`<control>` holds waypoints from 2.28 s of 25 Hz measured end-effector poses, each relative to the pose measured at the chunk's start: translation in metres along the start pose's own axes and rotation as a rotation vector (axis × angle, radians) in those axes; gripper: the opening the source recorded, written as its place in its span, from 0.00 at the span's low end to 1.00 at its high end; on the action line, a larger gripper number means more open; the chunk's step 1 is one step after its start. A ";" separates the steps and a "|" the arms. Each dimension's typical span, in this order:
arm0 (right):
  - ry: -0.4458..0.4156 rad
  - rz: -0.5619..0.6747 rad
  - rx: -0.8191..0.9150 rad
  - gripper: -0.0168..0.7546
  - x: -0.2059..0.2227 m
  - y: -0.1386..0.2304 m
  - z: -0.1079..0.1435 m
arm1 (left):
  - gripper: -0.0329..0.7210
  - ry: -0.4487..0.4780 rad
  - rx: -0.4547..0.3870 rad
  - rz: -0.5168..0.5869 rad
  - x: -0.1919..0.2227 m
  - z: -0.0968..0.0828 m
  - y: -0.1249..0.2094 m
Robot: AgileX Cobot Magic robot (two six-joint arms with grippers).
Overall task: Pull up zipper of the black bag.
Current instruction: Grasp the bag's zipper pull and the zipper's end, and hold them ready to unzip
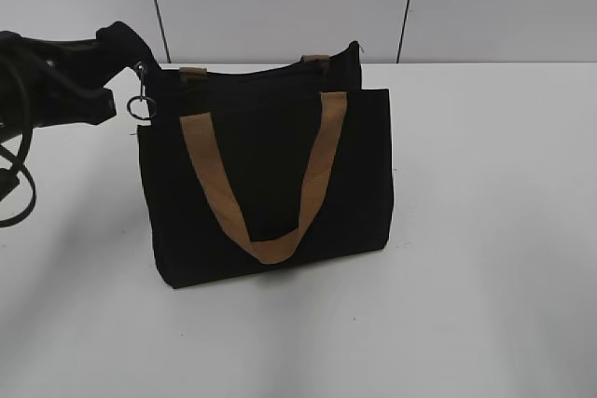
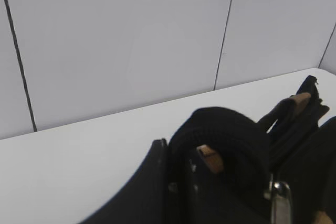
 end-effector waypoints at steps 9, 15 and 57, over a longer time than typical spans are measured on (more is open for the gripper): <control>-0.282 0.103 -0.121 0.60 0.066 -0.024 0.006 | 0.07 0.024 -0.073 0.010 0.000 -0.003 0.001; -0.467 0.158 -0.216 0.60 0.118 -0.045 0.026 | 0.07 0.054 0.002 0.040 0.008 -0.002 -0.010; -0.664 0.190 -0.171 0.48 0.324 -0.077 0.133 | 0.07 0.034 -0.133 0.049 0.014 0.004 -0.020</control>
Point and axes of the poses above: a point on each arm's last joint axis where the gripper is mounted, x pointing out along that axis toward the gripper, z along the wrist's bending axis when the last joint is at zero, y = z × x, the point moved 2 cm from there along x, pointing out along that axis toward the gripper, and after that the axes turned 7 degrees about x, right-handed, at the moved point
